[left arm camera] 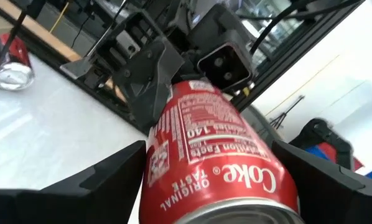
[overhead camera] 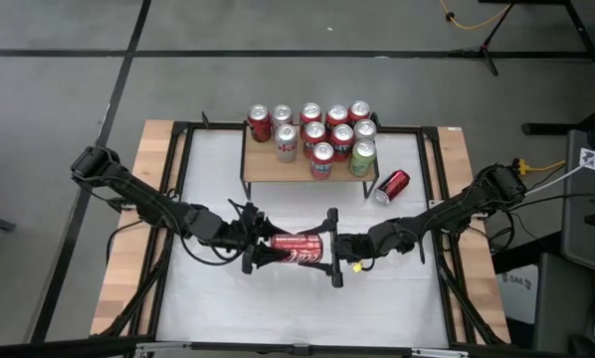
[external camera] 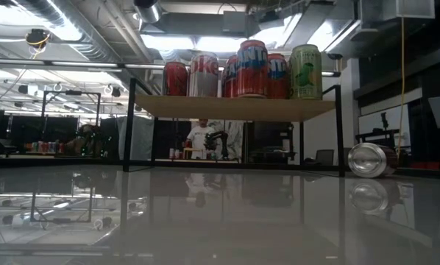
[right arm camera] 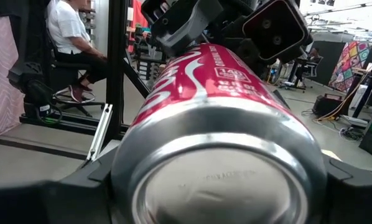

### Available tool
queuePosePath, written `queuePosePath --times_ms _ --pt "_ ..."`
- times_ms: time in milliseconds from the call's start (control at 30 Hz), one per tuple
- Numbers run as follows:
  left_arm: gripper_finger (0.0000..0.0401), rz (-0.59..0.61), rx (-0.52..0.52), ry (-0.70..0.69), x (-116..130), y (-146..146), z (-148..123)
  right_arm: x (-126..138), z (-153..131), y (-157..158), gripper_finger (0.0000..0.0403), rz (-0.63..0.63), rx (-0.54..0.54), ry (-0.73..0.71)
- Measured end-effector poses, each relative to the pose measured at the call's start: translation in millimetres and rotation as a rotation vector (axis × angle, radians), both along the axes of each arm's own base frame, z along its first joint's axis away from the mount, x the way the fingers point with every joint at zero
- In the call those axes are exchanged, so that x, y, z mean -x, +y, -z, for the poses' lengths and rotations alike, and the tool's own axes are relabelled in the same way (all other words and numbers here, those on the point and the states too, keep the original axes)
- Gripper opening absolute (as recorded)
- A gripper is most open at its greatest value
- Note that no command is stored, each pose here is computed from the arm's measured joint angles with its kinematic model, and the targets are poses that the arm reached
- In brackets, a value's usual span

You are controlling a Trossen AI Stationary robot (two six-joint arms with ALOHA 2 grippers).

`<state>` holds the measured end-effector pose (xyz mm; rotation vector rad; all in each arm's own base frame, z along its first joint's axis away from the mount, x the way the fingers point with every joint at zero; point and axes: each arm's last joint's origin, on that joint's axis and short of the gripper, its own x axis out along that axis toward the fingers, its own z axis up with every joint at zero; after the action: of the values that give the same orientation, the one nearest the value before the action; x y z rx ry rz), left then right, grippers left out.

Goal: Place canned beverage on shelf
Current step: Put the red white soda can on the shelf aligned with the other red white soda can

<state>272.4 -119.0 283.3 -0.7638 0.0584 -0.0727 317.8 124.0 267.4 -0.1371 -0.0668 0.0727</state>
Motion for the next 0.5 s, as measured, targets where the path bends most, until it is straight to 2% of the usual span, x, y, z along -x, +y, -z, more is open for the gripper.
queuePosePath --times_ms 267,500 --pt "0.033 0.037 -0.02 0.053 0.3 -1.9 6.6 -0.3 -0.4 -2.0 0.0295 0.034 -0.001 0.0" --pt "0.033 0.063 -0.006 0.046 0.3 -2.2 5.6 -0.1 -0.7 -2.1 0.0295 0.037 0.001 0.004"
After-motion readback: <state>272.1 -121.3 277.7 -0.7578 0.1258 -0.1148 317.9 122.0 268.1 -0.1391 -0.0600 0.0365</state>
